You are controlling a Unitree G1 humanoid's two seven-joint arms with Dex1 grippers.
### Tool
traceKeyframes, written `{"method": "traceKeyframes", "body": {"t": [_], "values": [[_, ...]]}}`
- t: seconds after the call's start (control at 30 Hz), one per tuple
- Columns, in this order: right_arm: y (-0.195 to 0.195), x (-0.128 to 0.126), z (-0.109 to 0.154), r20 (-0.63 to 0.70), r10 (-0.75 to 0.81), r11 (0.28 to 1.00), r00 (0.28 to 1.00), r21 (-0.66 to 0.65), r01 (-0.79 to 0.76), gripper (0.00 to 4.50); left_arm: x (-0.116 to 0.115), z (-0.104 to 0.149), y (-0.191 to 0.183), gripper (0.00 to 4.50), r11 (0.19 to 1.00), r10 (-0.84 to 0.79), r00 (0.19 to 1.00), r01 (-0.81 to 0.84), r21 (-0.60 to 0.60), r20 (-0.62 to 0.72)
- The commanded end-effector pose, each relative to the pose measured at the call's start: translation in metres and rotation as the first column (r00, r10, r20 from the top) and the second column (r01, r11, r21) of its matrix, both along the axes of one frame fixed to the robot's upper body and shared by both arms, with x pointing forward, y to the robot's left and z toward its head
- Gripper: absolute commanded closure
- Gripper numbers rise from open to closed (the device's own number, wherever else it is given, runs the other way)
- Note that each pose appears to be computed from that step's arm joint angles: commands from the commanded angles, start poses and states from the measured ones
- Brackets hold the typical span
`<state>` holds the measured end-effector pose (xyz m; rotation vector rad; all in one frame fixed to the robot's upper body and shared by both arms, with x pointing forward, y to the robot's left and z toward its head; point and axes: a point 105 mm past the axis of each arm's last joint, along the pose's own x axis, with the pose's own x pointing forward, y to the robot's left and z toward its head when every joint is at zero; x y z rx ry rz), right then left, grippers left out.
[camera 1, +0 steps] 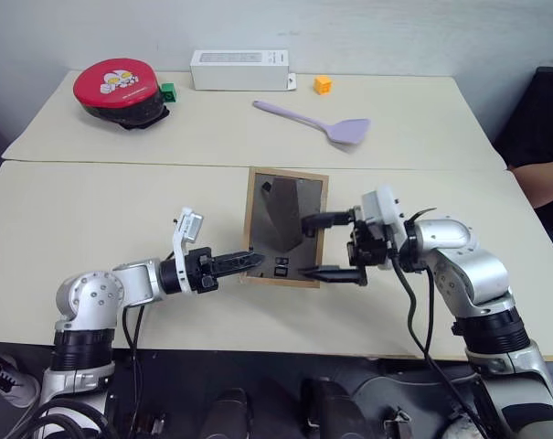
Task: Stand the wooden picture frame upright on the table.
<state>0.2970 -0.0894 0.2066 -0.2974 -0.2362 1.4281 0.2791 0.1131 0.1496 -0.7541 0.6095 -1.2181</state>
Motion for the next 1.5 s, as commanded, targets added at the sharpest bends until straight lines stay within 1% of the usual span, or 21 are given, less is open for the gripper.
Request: {"method": "traceKeyframes", "body": {"t": [0.03, 0.1, 0.17, 0.27, 0.33, 0.43, 0.57, 0.63, 0.73, 0.87, 0.93, 0.97, 1.03, 1.1, 1.13, 1.2, 1.3, 1.37, 1.4, 1.47, 1.5], "values": [[-0.029, 0.009, 0.019, 0.207, -0.113, 0.993, 0.972, 0.054, 0.104, 0.05, -0.005, 0.008, 0.006, 3.25, 0.998, -0.059, 0.990, 0.055, -0.033, -0.125], [-0.041, 0.013, 0.020, 0.317, -0.145, 0.989, 0.937, 0.036, 0.141, 0.05, -0.005, 0.010, 0.009, 3.25, 0.996, -0.081, 0.981, 0.073, -0.053, -0.177], [-0.050, 0.012, 0.013, 0.465, -0.124, 0.986, 0.877, -0.043, 0.162, 0.05, -0.006, 0.011, 0.013, 3.25, 0.994, -0.104, 0.967, 0.094, -0.056, -0.232], [-0.049, 0.011, -0.004, 0.542, -0.064, 0.982, 0.838, -0.116, 0.149, 0.05, -0.005, 0.009, 0.016, 3.25, 0.994, -0.111, 0.945, 0.102, -0.045, -0.308], [-0.044, 0.011, -0.012, 0.686, -0.012, 0.970, 0.727, -0.168, 0.174, 0.05, 0.000, 0.010, 0.016, 3.25, 0.993, -0.113, 0.929, 0.093, -0.074, -0.351], [-0.035, 0.017, -0.017, 0.806, -0.017, 0.964, 0.592, -0.145, 0.225, 0.05, -0.003, 0.014, 0.012, 3.25, 0.989, -0.147, 0.916, 0.124, -0.086, -0.373], [-0.015, 0.021, -0.023, 0.863, -0.027, 0.970, 0.504, -0.100, 0.223, 0.05, -0.003, 0.019, 0.005, 3.25, 0.981, -0.183, 0.898, 0.138, -0.139, -0.400], [-0.007, 0.028, -0.027, 0.857, -0.049, 0.968, 0.512, -0.086, 0.237, 0.05, -0.004, 0.022, 0.003, 3.25, 0.977, -0.205, 0.894, 0.161, -0.140, -0.399], [-0.001, 0.033, -0.029, 0.873, -0.072, 0.964, 0.483, -0.062, 0.257, 0.64, -0.001, 0.025, 0.002, 3.25, 0.977, -0.203, 0.895, 0.160, -0.141, -0.397], [-0.002, 0.038, -0.026, 0.884, -0.123, 0.958, 0.452, -0.013, 0.286, 1.94, -0.001, 0.027, 0.004, 3.25, 0.979, -0.197, 0.901, 0.158, -0.131, -0.387], [-0.003, 0.038, -0.023, 0.899, -0.138, 0.957, 0.415, 0.013, 0.290, 2.67, -0.002, 0.030, 0.002, 3.25, 0.982, -0.175, 0.925, 0.140, -0.126, -0.337], [-0.004, 0.039, -0.023, 0.895, -0.151, 0.955, 0.420, 0.022, 0.296, 2.85, -0.001, 0.031, -0.001, 3.25, 0.987, -0.144, 0.944, 0.115, -0.113, -0.298], [-0.003, 0.039, -0.021, 0.901, -0.160, 0.955, 0.403, 0.038, 0.294, 2.86, 0.004, 0.031, -0.003, 3.25, 0.992, -0.085, 0.958, 0.057, -0.111, -0.272], [-0.001, 0.039, -0.020, 0.906, -0.163, 0.957, 0.390, 0.048, 0.287, 2.86, 0.005, 0.030, -0.004, 2.53, 0.993, -0.068, 0.962, 0.039, -0.115, -0.265], [0.000, 0.039, -0.016, 0.909, -0.173, 0.957, 0.378, 0.063, 0.284, 2.89, 0.004, 0.032, -0.003, 2.30, 0.991, -0.077, 0.963, 0.044, -0.130, -0.260], [0.002, 0.037, -0.011, 0.920, -0.177, 0.960, 0.350, 0.082, 0.269, 3.19, 0.002, 0.036, 0.001, 1.64, 0.989, -0.079, 0.967, 0.047, -0.137, -0.244], [0.002, 0.037, -0.005, 0.922, -0.192, 0.959, 0.335, 0.105, 0.262, 3.19, 0.006, 0.037, 0.024, 0.75, 0.997, 0.040, 0.974, -0.055, -0.059, -0.225], [0.001, 0.036, -0.002, 0.916, -0.204, 0.960, 0.345, 0.117, 0.255, 3.19, 0.009, 0.038, 0.047, 0.69, 0.989, 0.149, 0.971, -0.149, 0.014, -0.186], [0.000, 0.035, -0.001, 0.904, -0.218, 0.960, 0.367, 0.132, 0.246, 3.19, 0.017, 0.041, 0.069, 0.69, 0.962, 0.271, 0.954, -0.267, 0.050, -0.125], [-0.001, 0.032, 0.000, 0.886, -0.235, 0.961, 0.399, 0.149, 0.234, 3.19, 0.024, 0.044, 0.095, 0.69, 0.912, 0.396, 0.918, -0.392, 0.119, -0.011], [-0.003, 0.033, 0.001, 0.851, -0.270, 0.954, 0.451, 0.174, 0.243, 3.19, 0.024, 0.055, 0.106, 0.69, 0.900, 0.427, 0.900, -0.432, 0.063, 0.084]]}}
